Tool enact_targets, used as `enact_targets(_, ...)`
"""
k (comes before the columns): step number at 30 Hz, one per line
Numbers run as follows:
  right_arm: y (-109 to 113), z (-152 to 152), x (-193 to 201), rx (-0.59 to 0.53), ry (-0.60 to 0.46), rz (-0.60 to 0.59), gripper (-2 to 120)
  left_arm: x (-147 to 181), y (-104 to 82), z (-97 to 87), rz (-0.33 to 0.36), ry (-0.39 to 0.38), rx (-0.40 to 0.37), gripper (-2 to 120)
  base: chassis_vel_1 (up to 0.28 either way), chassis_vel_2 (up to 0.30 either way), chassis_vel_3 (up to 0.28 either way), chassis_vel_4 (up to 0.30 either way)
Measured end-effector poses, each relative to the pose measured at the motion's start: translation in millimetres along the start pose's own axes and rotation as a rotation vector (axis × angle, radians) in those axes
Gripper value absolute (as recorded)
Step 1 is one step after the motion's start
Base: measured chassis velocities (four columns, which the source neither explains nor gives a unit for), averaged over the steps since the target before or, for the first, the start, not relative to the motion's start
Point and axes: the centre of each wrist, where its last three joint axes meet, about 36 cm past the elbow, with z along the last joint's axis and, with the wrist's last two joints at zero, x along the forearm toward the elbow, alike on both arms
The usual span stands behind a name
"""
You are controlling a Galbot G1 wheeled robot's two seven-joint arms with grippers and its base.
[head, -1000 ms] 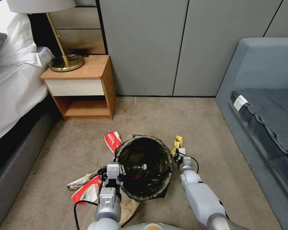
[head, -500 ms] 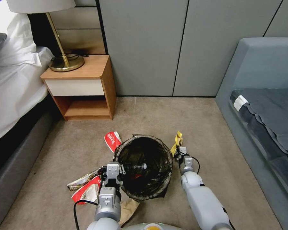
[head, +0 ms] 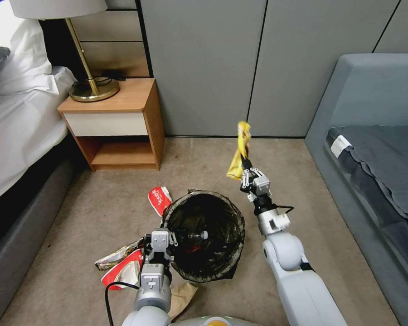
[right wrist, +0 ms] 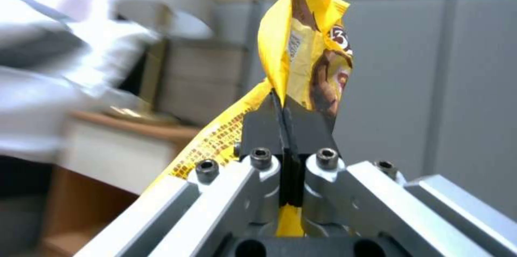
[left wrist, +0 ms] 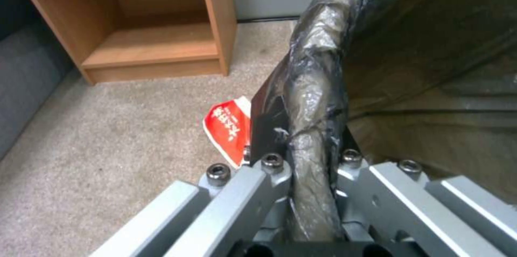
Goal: Pick up the trash bin, then pick up the garbage from the floor and place it into the trash bin.
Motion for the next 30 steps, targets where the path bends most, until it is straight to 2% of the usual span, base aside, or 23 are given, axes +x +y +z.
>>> enact_targets(4, 17, -20, 23, -0.011, -0.057, -0.139, 0, -2, 0.0, -0.6, 0.0, -0.002, 0.005, 0, 0.0, 0.0, 0.0, 0.0)
enact_targets(6, 21, -21, 28, -0.014, -0.057, -0.165, 0, -2, 0.0, -0.9, 0.0, -0.003, 0.006, 0, 0.0, 0.0, 0.0, 0.0)
enact_targets(8, 35, -19, 48, -0.026, -0.037, -0.235, 0, -3, 0.1, -1.7, 0.0, -0.005, 0.008, 0, 0.0, 0.0, 0.0, 0.0)
enact_targets(12, 53, -2, 77, -0.043, 0.028, -0.276, 0, -4, 0.1, -2.4, 0.001, -0.006, 0.01, 0, 0.0, 0.0, 0.0, 0.0)
enact_targets(17, 65, 16, 105, -0.078, 0.111, -0.27, 0, -4, 0.5, -3.0, 0.0, -0.007, 0.011, 0, 0.0, 0.0, 0.0, 0.0)
enact_targets(30, 61, 49, 139, -0.116, 0.222, -0.205, 0, -2, 0.5, -6.5, 0.003, -0.014, 0.014, 0, 0.0, 0.0, 0.0, 0.0)
